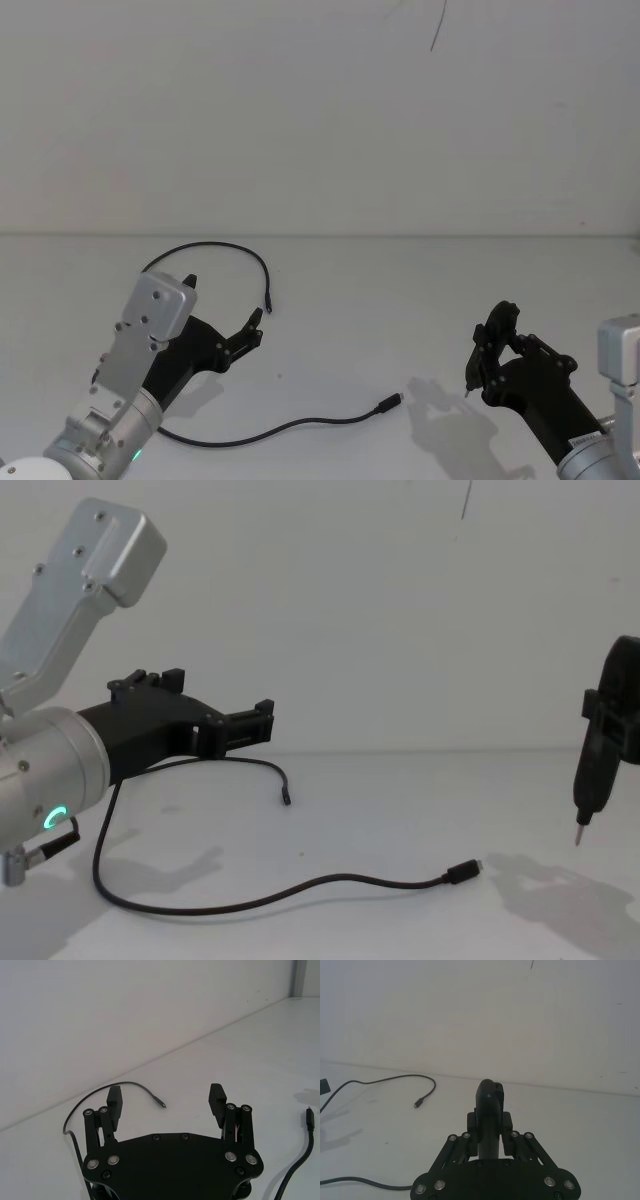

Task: Pick up the data cable with the one hand.

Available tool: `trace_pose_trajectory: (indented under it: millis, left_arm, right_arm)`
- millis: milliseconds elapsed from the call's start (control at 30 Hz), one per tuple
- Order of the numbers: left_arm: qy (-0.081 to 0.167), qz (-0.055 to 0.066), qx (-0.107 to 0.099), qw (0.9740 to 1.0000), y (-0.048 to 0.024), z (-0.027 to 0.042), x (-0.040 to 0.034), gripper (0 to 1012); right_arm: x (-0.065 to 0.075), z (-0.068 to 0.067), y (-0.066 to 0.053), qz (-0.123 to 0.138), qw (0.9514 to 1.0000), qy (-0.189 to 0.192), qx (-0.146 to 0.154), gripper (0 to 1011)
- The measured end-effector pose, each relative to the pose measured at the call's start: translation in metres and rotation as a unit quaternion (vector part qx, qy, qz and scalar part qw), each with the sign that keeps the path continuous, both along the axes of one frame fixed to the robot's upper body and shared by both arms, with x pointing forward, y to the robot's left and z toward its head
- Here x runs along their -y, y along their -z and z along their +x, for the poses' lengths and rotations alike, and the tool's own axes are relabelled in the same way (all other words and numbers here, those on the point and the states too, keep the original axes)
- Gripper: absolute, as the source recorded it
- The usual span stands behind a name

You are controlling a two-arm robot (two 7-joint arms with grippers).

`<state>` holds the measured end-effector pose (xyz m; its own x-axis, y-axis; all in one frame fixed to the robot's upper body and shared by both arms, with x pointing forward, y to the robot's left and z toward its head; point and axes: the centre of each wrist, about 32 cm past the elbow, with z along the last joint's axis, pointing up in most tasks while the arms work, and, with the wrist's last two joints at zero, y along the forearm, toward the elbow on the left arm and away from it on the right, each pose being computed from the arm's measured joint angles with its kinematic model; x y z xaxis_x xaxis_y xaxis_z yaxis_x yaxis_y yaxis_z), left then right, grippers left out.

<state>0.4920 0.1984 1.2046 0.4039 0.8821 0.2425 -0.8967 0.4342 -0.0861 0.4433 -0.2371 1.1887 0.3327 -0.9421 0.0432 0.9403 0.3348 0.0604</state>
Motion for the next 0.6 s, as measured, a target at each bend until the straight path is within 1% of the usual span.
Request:
trace_pose_trajectory:
  millis: [600]
  left_arm:
    - [0.0, 0.0, 0.0, 1.0, 0.0002, 0.0, 0.0, 1001]
  right_arm:
    - [0.0, 0.0, 0.0, 0.0, 1.0, 0.0, 0.0, 263]
